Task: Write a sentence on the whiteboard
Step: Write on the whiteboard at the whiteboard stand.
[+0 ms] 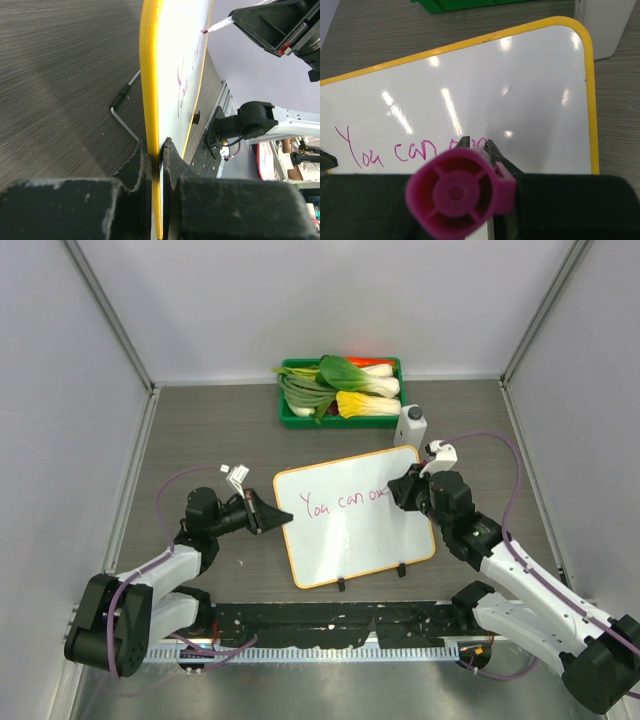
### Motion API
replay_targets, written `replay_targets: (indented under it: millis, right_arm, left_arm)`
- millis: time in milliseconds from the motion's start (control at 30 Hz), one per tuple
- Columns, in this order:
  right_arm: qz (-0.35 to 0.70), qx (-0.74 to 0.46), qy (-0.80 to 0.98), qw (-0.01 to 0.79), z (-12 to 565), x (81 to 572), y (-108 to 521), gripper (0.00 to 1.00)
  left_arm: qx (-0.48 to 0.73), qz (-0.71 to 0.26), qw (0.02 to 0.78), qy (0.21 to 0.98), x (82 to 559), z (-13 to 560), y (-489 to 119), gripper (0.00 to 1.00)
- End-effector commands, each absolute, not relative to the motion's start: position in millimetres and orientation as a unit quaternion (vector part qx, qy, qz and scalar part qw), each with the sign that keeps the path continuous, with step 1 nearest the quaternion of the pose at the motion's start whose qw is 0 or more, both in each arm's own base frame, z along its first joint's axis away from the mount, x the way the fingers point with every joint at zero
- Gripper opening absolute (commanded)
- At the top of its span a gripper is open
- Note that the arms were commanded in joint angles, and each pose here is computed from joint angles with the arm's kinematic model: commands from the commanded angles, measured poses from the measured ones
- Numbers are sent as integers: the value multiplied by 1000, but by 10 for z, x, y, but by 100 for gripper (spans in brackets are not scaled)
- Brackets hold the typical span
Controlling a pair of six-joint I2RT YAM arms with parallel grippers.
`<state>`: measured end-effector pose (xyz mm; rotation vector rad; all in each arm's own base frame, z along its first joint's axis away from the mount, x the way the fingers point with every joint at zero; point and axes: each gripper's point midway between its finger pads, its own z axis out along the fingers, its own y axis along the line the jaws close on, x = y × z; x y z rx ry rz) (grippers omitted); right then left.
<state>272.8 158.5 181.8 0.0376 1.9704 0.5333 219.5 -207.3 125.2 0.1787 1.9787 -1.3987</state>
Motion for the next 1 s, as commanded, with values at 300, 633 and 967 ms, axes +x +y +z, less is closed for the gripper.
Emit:
replay_targets:
  millis: [300, 633, 967]
  right_arm:
    - [176, 34, 835, 520, 1701, 2685, 1371, 1]
    - [187, 40, 807, 559, 2126, 2812, 1399, 1]
    - [189, 42, 804, 563, 2160, 2884, 1438, 1]
  left_arm:
    - [76, -500, 373, 778, 2308, 1112, -2005, 0]
    - [76, -499, 375, 777, 2310, 1117, -2001, 0]
    - [76, -499, 375, 777, 2305, 1116, -2000, 0]
